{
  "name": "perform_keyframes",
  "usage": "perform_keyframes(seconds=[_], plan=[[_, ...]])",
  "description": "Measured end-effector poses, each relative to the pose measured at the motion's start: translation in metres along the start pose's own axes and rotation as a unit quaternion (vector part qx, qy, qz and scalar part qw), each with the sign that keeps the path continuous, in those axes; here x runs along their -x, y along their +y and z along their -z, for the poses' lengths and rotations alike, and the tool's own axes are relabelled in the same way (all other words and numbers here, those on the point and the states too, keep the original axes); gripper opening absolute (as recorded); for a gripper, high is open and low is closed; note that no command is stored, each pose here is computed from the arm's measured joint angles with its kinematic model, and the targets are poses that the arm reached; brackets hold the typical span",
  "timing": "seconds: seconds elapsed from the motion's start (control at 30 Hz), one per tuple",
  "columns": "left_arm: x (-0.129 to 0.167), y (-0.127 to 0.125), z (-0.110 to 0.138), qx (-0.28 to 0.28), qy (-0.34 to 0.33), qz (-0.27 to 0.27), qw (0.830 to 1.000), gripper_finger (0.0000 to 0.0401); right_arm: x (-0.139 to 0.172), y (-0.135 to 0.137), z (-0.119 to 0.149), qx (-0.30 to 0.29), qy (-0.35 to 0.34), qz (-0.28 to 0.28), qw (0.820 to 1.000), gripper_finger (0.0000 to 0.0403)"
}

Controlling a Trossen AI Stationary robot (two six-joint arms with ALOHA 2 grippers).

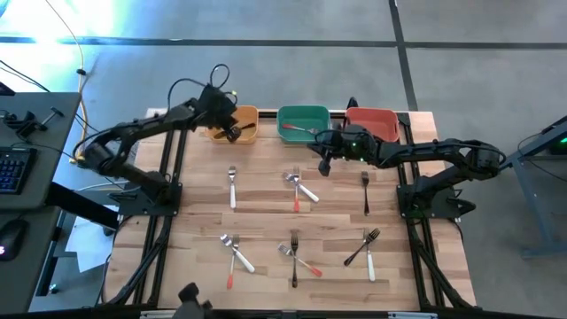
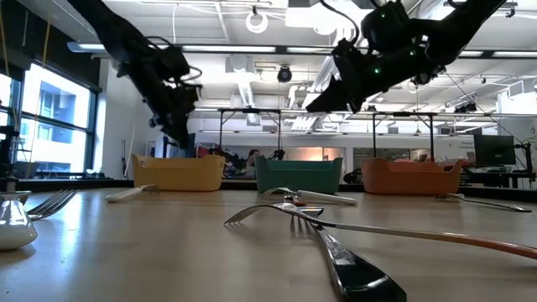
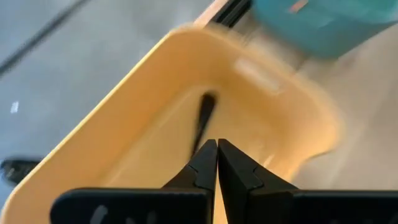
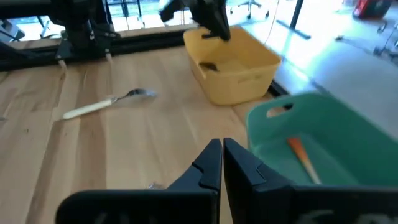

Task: Sort silverware by color (type)
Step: Put the top right fork into the orange bin

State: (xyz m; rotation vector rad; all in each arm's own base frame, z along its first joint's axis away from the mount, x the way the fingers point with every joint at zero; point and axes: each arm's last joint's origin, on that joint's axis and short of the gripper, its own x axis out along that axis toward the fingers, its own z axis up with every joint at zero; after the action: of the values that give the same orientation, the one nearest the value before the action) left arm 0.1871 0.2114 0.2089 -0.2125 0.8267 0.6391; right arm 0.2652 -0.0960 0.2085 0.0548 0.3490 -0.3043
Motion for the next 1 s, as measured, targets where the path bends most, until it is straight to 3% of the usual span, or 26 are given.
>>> perform_keyframes(seconds=[0.2, 0.5, 0.67, 0.8, 1.0], plan=[[0.023, -0.043, 0.014, -0.033, -0.130, 0.051, 0.990, 0.0002, 0.000, 0.019, 0.001, -0.008, 0.007, -0.018, 1.000, 0.0000], [0.043, -0.097, 0.048, -0.051, -0.311, 0.161, 0.935, 0.0002, 0.005, 0.062, 0.016, -0.036, 0.072, -0.018, 0.997, 0.0029], [0.045, -0.113, 0.069, -0.050, -0.349, 0.204, 0.913, 0.0003, 0.010, 0.080, 0.021, -0.052, 0.089, -0.009, 0.995, 0.0075], [0.045, -0.120, 0.083, -0.035, -0.348, 0.233, 0.907, 0.0003, 0.013, 0.087, 0.023, -0.076, 0.094, -0.005, 0.993, 0.0107], [0.046, -0.122, 0.101, -0.037, -0.374, 0.248, 0.893, 0.0003, 0.010, 0.088, 0.026, -0.111, 0.103, -0.001, 0.988, 0.0123]])
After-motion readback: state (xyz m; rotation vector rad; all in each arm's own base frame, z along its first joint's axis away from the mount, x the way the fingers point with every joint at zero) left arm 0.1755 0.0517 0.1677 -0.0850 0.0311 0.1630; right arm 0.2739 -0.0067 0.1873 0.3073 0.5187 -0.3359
